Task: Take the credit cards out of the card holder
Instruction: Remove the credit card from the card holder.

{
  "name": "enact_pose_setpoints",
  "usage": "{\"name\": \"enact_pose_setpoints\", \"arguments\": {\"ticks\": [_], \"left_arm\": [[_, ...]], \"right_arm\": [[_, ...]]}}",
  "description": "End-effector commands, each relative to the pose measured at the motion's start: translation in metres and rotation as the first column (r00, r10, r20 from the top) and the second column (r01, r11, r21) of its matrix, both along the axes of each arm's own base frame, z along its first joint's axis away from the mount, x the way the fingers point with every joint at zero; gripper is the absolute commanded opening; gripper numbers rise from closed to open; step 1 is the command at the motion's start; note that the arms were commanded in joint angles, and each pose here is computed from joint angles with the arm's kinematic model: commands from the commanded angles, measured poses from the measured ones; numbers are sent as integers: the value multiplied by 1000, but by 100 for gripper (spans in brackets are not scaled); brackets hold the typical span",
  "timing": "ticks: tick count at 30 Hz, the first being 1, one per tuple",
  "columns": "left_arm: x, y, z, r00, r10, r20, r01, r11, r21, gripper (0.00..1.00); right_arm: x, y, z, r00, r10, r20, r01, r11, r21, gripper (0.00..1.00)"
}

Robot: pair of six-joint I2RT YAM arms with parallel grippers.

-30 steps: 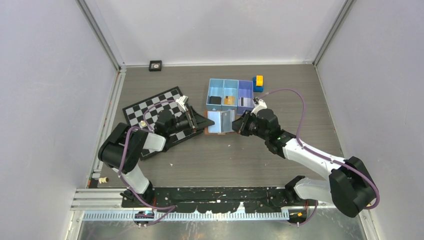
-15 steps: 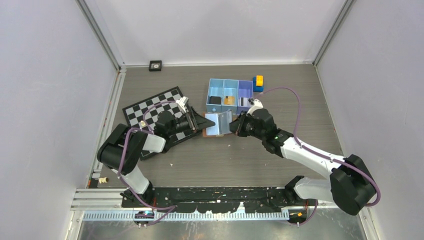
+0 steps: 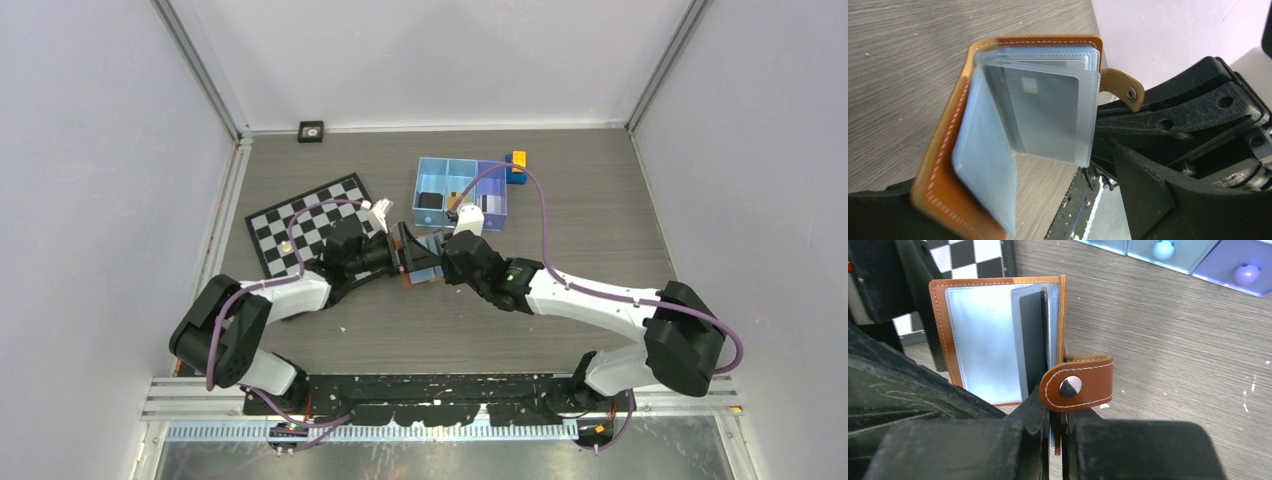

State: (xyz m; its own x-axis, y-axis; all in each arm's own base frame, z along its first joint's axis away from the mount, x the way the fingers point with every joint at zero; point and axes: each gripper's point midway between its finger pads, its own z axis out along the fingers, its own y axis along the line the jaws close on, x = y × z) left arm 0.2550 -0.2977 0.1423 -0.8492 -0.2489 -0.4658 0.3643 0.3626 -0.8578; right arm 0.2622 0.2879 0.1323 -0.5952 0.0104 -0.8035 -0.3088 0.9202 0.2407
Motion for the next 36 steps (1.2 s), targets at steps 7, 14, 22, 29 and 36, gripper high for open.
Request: {"name": "enact_pose_setpoints", "arguments": {"ticks": [7, 14, 22, 29, 36], "left_arm": [[10, 4, 8, 997, 38, 60, -42, 997, 71, 62], [12, 12, 17, 996, 63, 59, -65, 997, 30, 76], [10, 19, 37, 991, 72, 110, -64, 995, -78, 90], [10, 19, 39, 991, 63, 120, -53, 995, -85, 55], [19, 22, 24, 996, 75, 47, -71, 994, -88, 40]], "right_arm": [[9, -17, 25, 992, -79, 103, 80, 997, -11, 0], [7, -27, 36, 987, -104, 125, 100, 994, 42, 0], [4, -23, 41, 990, -74, 117, 61, 992, 108, 1], [1, -17, 42, 996, -33, 85, 17, 982, 187, 0], [3, -16, 46, 999, -10, 39, -2, 950, 312, 0]]}}
